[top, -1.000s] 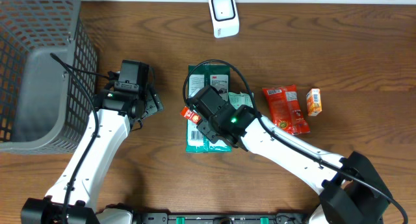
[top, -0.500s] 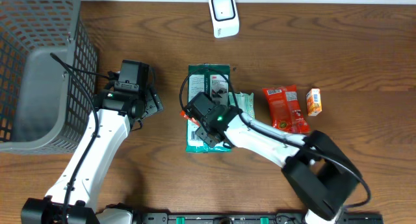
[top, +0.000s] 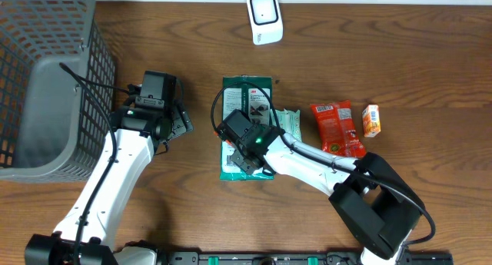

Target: Scan the item barcode

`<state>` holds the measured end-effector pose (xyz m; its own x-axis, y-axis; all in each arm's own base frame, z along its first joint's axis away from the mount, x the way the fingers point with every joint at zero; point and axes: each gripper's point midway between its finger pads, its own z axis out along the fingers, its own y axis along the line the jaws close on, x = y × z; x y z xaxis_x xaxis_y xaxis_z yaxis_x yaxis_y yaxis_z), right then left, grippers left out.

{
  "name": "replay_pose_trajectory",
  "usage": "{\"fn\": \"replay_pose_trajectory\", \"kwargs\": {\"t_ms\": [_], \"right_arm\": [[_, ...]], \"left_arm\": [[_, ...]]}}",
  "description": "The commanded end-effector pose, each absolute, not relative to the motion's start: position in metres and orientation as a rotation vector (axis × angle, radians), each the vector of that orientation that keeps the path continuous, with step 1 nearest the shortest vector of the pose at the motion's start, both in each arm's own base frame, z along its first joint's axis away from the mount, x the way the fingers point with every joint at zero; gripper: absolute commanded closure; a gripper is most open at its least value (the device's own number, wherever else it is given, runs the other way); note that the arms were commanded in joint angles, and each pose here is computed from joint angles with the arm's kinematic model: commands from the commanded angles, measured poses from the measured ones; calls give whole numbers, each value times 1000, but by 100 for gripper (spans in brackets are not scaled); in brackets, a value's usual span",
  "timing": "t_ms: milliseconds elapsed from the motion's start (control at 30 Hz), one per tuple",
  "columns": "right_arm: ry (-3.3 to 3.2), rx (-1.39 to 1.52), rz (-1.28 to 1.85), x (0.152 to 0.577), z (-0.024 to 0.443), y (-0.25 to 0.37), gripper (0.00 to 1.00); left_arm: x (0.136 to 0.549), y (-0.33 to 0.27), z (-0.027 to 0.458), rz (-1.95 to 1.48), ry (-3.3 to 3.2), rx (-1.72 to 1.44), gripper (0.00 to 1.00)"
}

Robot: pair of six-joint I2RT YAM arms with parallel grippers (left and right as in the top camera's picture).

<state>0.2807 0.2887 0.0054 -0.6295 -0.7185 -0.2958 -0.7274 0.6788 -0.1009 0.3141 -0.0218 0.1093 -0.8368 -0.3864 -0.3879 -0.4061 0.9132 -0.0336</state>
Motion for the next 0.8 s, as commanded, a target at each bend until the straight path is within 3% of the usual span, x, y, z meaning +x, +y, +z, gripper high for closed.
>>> {"fn": "replay_pose_trajectory", "kwargs": {"t_ms": [0,100,533,767], "right_arm": [[2570,-1094,48,288,18,286,90],[2569,-1041,112,291,31,289,99],[2704,-713,939,287,77,300,99],[2760,-590,1191,292,69,292,99]], "left_arm": [[310,-20,103,85,2701,-591,12],[310,-20,103,85,2701,-591,12],[310,-20,103,85,2701,-591,12],[310,-20,103,85,2701,-591,12]]}}
